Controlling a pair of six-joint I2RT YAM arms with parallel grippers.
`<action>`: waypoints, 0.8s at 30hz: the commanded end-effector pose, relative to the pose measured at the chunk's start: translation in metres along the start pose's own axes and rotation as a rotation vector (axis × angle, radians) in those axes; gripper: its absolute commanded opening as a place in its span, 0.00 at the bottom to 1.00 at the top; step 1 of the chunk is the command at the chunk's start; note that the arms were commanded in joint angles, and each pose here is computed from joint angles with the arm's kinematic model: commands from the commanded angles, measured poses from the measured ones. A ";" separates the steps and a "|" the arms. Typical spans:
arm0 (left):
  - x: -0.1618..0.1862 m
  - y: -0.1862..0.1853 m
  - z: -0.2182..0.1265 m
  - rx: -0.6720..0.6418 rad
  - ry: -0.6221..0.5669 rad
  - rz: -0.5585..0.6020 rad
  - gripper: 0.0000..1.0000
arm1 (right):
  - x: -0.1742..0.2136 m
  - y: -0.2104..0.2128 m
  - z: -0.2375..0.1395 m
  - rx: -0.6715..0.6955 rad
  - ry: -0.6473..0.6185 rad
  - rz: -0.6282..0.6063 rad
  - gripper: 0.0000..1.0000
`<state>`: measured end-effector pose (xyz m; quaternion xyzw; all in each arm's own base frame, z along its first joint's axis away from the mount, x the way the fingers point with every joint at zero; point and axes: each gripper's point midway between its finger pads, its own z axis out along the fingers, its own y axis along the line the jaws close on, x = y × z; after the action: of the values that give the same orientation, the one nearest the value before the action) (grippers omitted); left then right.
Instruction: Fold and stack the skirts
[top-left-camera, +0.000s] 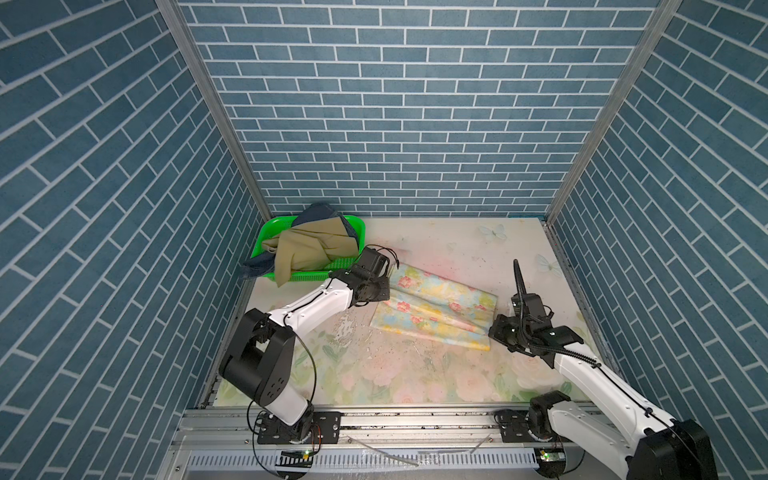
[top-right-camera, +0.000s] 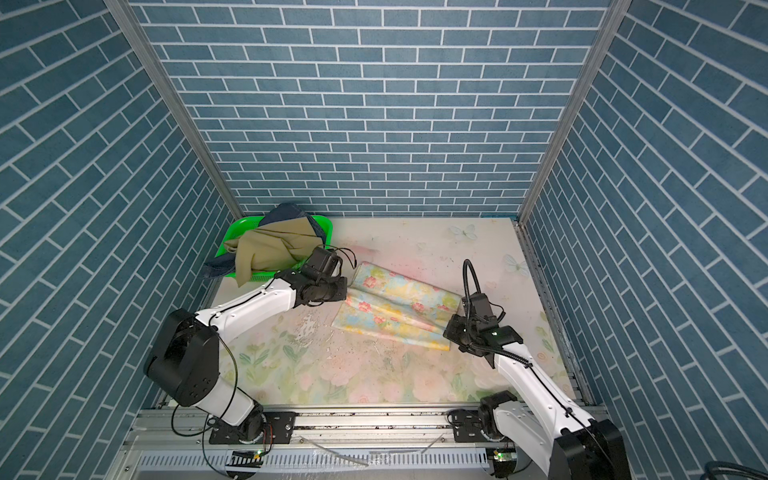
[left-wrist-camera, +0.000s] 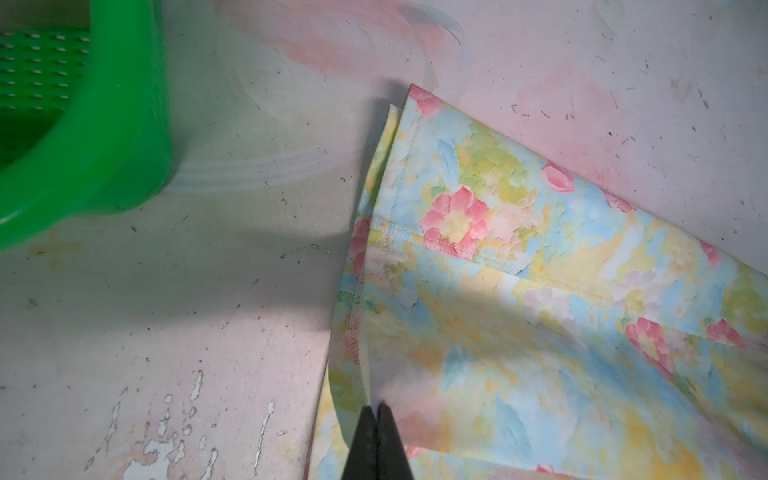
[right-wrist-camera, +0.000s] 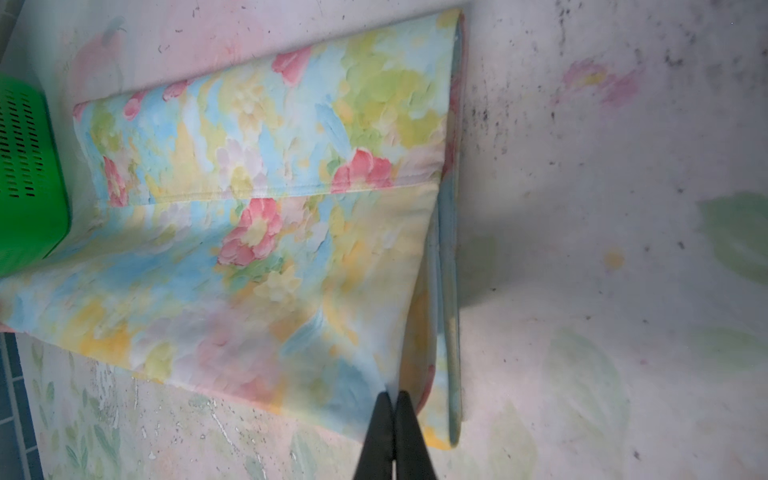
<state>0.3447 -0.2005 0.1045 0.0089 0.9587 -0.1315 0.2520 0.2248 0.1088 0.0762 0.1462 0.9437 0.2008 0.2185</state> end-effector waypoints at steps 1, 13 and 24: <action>0.014 0.013 -0.001 -0.033 0.012 0.005 0.00 | 0.005 -0.001 -0.005 0.023 0.002 -0.005 0.00; 0.049 0.024 0.016 -0.017 0.061 -0.035 0.00 | 0.034 -0.021 0.003 0.086 0.047 -0.015 0.00; 0.049 0.038 0.015 -0.087 0.055 -0.021 0.09 | 0.035 -0.018 -0.007 0.056 0.039 -0.023 0.36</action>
<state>0.3095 -0.1786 0.0524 -0.0052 0.9706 -0.1105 0.2136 0.1951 0.1077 0.0650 0.1292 0.9514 0.1845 0.2100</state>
